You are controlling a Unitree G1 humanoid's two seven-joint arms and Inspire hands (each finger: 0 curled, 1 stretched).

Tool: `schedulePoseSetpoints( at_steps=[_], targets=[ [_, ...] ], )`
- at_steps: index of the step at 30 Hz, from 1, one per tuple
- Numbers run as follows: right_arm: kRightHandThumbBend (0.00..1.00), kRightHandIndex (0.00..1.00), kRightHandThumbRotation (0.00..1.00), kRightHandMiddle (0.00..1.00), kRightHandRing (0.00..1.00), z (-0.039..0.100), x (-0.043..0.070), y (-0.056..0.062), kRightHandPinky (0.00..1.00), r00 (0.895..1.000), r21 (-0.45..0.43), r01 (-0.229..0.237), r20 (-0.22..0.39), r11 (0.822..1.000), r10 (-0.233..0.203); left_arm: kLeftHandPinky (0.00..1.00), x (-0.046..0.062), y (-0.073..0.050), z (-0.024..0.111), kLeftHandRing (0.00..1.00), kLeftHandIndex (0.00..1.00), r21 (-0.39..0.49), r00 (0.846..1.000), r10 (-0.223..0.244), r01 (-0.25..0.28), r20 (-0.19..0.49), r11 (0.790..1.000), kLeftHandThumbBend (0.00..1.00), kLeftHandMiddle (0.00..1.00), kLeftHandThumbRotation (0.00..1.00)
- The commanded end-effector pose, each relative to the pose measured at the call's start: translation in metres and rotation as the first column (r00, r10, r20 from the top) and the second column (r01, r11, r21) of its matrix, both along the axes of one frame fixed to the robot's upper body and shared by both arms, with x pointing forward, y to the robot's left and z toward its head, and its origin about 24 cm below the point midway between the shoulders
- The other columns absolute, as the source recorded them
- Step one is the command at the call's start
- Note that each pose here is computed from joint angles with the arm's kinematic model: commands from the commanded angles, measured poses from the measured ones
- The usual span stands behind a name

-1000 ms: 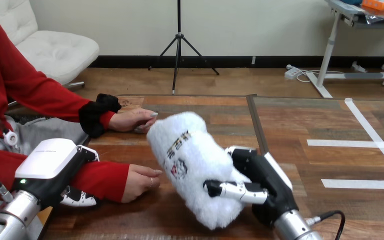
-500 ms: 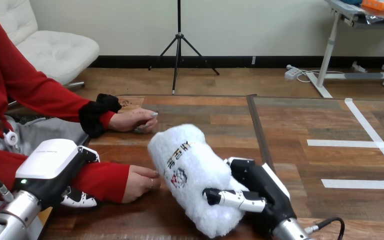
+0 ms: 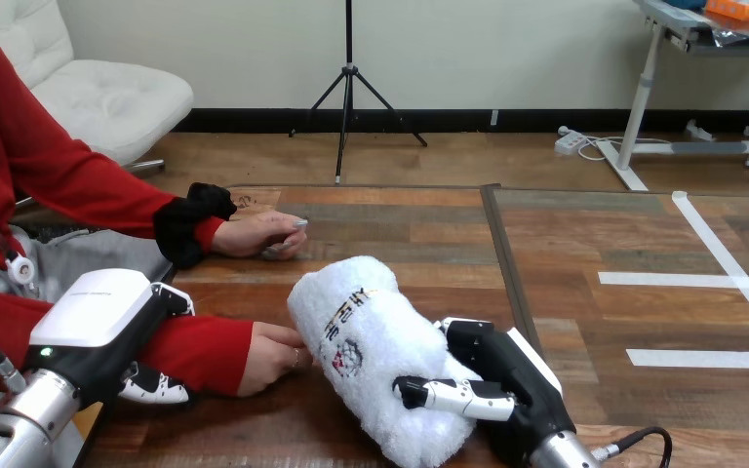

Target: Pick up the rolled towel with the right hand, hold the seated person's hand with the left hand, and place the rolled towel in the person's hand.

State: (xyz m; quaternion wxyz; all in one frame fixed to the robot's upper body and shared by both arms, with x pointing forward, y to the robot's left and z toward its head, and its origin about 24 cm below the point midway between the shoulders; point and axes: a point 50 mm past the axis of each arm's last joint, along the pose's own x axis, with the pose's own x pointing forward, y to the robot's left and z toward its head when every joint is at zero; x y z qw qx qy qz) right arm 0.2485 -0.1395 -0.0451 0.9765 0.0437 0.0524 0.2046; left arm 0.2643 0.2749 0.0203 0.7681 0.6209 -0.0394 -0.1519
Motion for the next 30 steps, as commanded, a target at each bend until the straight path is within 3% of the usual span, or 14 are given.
schedulePoseSetpoints(
  at_steps=[1,14,30],
  targets=[
    [0.39,0.01,0.00,0.04,0.01,0.059,0.050,0.026,0.00,0.960,0.035,-0.034,0.279,0.999,0.023,0.32,0.031,-0.075,0.082,0.34,0.41,-0.130,0.888,-0.261,0.330,0.379,0.935,0.81,0.39,0.00],
    [0.40,0.02,0.00,0.06,0.02,0.054,0.050,0.025,0.00,0.966,0.031,-0.035,0.258,0.999,0.025,0.32,0.031,-0.081,0.087,0.34,0.40,-0.129,0.877,-0.285,0.358,0.387,0.925,0.83,0.38,0.00],
    [0.41,0.03,0.00,0.06,0.03,0.052,0.049,0.026,0.00,0.966,0.012,-0.031,0.259,0.999,0.026,0.32,0.030,-0.087,0.091,0.34,0.40,-0.131,0.870,-0.301,0.377,0.391,0.917,0.84,0.38,0.00]
  ],
)
